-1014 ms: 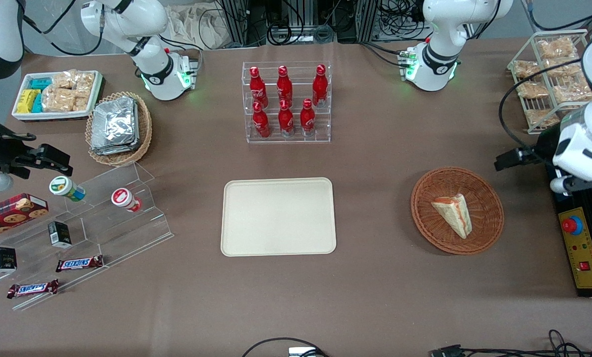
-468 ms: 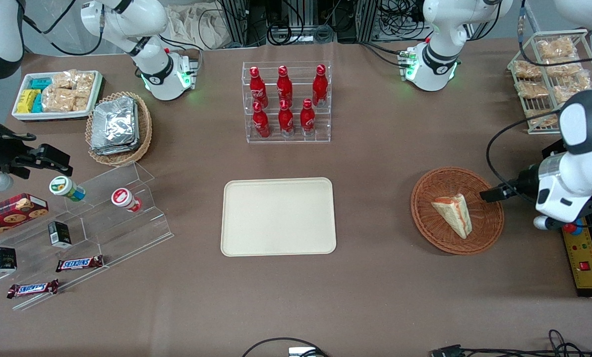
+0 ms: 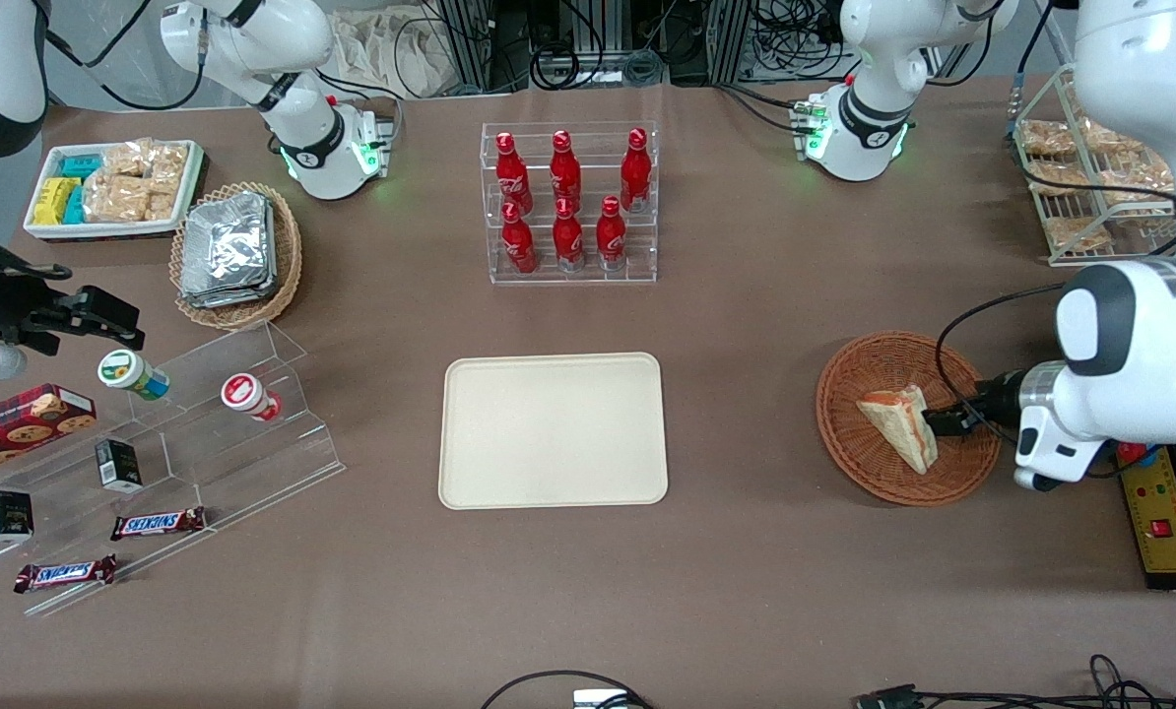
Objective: Place sandwich from basket to tray
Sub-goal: 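Lower the open left gripper onto the wrapped sandwich in the basket, then close the left gripper on the sandwich's crust edge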
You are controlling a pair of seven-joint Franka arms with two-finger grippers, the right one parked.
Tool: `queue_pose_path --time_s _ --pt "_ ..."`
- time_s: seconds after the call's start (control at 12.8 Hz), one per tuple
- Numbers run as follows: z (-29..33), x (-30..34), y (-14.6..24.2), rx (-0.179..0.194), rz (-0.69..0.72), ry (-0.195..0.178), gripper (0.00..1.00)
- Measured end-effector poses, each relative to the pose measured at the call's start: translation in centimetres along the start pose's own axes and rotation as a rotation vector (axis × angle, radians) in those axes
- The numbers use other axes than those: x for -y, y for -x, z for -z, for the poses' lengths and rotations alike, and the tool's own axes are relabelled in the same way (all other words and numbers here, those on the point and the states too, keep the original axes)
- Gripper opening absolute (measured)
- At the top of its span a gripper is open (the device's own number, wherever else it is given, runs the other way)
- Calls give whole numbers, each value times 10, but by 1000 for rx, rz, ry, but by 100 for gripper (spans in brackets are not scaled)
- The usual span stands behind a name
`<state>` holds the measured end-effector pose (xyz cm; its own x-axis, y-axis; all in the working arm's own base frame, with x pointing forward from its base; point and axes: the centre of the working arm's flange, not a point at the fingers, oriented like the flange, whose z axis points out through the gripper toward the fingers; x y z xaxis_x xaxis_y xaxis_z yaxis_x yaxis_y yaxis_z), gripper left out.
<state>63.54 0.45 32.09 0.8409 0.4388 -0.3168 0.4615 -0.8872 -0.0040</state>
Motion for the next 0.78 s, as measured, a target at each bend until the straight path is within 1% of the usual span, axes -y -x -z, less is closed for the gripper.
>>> queue_pose_path --time_s 0.16,0.23,0.47,0.55,0.78 --pt "-23 -5 -9 19 32 19 100" --pt "-33 -8 -11 28 45 21 100" --pt "-58 -14 -15 54 55 11 100" --pt "-65 -13 -16 55 57 10 100" --pt "-88 -9 -17 39 67 13 100"
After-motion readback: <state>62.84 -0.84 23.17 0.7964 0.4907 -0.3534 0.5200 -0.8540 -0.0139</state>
